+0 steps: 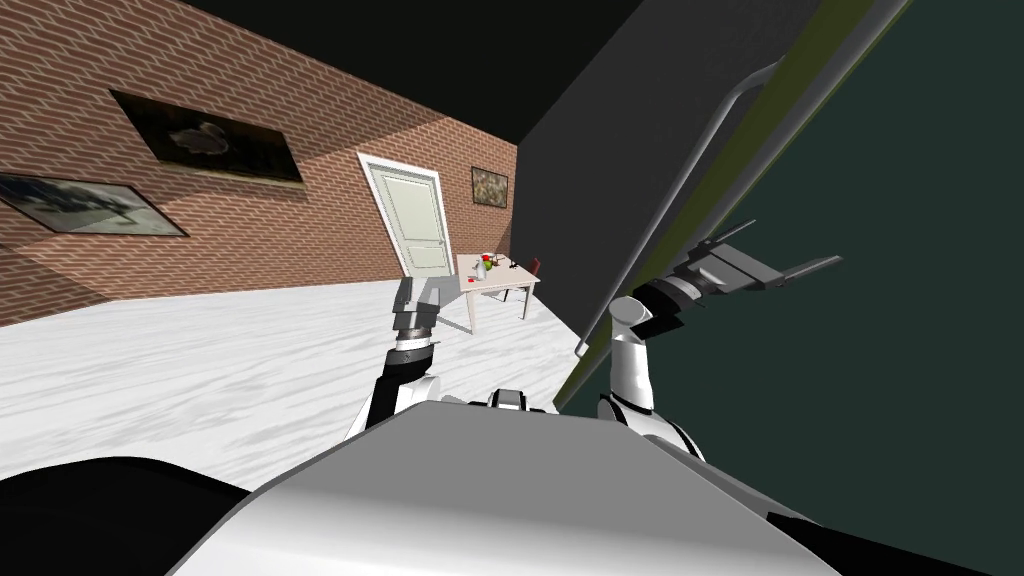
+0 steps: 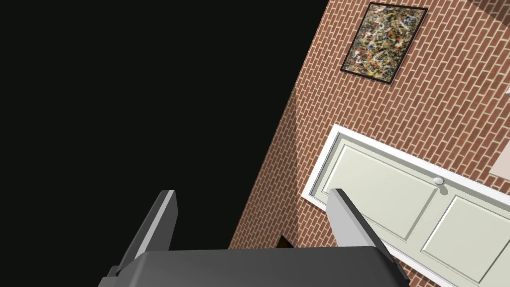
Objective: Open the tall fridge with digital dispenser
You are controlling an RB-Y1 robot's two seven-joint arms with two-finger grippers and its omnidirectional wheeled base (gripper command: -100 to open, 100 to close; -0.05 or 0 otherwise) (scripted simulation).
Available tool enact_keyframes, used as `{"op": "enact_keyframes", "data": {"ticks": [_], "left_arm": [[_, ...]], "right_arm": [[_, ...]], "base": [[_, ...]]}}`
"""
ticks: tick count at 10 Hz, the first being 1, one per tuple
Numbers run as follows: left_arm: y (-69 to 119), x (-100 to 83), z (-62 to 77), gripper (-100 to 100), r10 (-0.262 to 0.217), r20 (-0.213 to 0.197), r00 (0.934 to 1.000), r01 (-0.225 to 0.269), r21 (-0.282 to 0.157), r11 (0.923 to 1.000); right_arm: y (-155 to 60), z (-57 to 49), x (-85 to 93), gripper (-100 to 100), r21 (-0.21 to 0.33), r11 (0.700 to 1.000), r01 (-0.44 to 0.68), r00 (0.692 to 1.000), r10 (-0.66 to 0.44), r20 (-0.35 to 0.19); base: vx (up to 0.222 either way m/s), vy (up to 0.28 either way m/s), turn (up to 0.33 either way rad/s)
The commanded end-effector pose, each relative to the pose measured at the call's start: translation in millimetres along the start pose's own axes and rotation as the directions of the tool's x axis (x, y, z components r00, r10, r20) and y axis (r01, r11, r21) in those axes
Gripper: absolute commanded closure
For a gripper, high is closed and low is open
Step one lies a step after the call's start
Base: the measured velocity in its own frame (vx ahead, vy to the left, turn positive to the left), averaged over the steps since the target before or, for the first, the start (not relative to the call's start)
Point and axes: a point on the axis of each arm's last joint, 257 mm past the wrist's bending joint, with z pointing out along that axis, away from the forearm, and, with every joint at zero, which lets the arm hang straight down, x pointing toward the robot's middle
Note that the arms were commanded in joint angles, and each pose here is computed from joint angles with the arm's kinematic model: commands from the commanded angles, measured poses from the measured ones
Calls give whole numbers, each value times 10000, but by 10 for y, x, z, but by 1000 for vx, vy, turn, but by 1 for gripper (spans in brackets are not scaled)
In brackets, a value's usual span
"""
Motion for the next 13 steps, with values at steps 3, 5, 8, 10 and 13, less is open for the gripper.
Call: {"op": "enact_keyframes", "data": {"ticks": [3,5,8,10,13], "left_arm": [[0,0,0,0,-1,0,10000,1,0,10000],[0,0,0,0,0,0,10000,0,0,10000],[0,0,0,0,0,0,10000,0,0,10000],[0,0,0,0,0,0,10000,0,0,10000],[0,0,0,0,0,0,10000,0,0,10000]], "right_arm": [[-82,74,11,-100,267,9996,-94,9999,95,-68],[59,-18,-45,-100,-589,9967,-560,9977,582,359],[122,-25,-71,-100,-1165,9871,-1100,9911,1177,614],[166,-22,-85,-100,-1589,9759,-1495,9838,1629,748],[231,-3,-98,-100,-2226,9520,-2100,9684,2338,864]], "base": [[-6,-1,4],[-18,14,85],[-4,-17,53],[4,-12,68],[4,-17,77]]}}
